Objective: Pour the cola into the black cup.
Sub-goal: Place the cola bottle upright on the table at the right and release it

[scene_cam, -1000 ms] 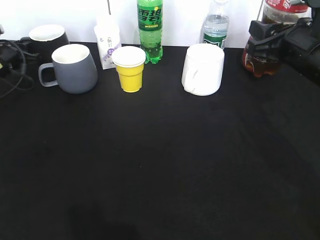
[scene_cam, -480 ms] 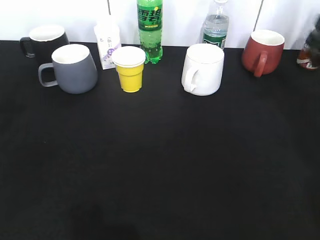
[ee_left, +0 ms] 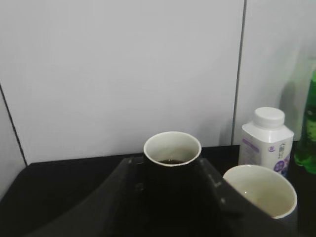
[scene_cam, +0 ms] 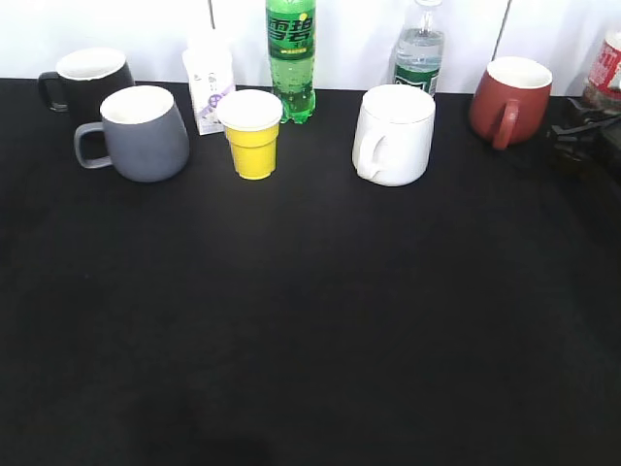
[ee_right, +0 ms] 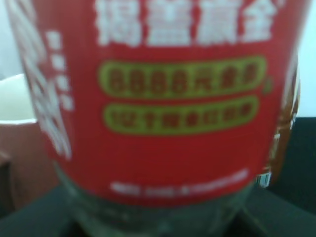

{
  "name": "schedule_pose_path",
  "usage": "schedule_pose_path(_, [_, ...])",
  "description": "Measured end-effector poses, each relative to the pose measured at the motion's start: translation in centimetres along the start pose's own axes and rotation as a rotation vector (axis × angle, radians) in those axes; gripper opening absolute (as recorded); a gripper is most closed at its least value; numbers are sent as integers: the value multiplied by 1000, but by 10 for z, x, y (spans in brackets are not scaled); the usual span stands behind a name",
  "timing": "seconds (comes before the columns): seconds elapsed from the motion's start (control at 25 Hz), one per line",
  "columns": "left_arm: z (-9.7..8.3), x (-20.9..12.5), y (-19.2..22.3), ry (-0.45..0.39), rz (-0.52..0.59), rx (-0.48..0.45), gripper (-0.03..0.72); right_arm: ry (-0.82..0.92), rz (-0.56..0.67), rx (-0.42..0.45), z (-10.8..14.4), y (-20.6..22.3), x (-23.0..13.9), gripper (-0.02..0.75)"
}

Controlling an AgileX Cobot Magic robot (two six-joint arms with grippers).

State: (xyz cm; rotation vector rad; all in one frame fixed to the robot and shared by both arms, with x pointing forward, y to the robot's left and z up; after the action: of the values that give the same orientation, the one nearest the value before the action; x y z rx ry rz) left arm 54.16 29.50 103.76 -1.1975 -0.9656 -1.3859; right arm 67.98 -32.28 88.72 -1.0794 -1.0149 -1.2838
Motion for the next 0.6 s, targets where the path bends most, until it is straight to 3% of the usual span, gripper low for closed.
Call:
schedule_pose_path(0.04, [0,0,0,0,0,0,294,1,-2,1,0,0,0,405])
schedule_pose_path(0.16, [0,0,0,-2,-3,0,294,1,-7,4,0,-2,-1,586])
schedule_pose_path(0.2, [0,1,0,-2,-6,-1,294,2,-5,4,0,-5,-3,614])
schedule_pose_path(0.48, [-2,2,0,-55,-11,-14,294,-18,64,-20,7,-79,11,632])
schedule_pose_path(0.56, [-12,-9,0,-89,67,-78,294,-27,176,-38,15,-98,28,629])
schedule_pose_path(0.6, [-21,-20,-1,-91,159,-105,294,-37,313,-61,18,-107,30,618])
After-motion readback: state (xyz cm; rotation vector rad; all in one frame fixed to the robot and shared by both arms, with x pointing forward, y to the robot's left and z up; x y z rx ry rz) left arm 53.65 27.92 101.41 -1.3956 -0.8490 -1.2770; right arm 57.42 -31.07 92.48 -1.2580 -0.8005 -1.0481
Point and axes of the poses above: a point on each arm's last joint axis where the gripper is mounted, y pointing out along that axis toward the gripper, z along the wrist's bending axis when the last joint is at zero, x = y × z, the point moved 5 cm from there along y, pointing out along that axis toward the gripper, and after that the axes turned 10 degrees about y, right-handed, at the moved point
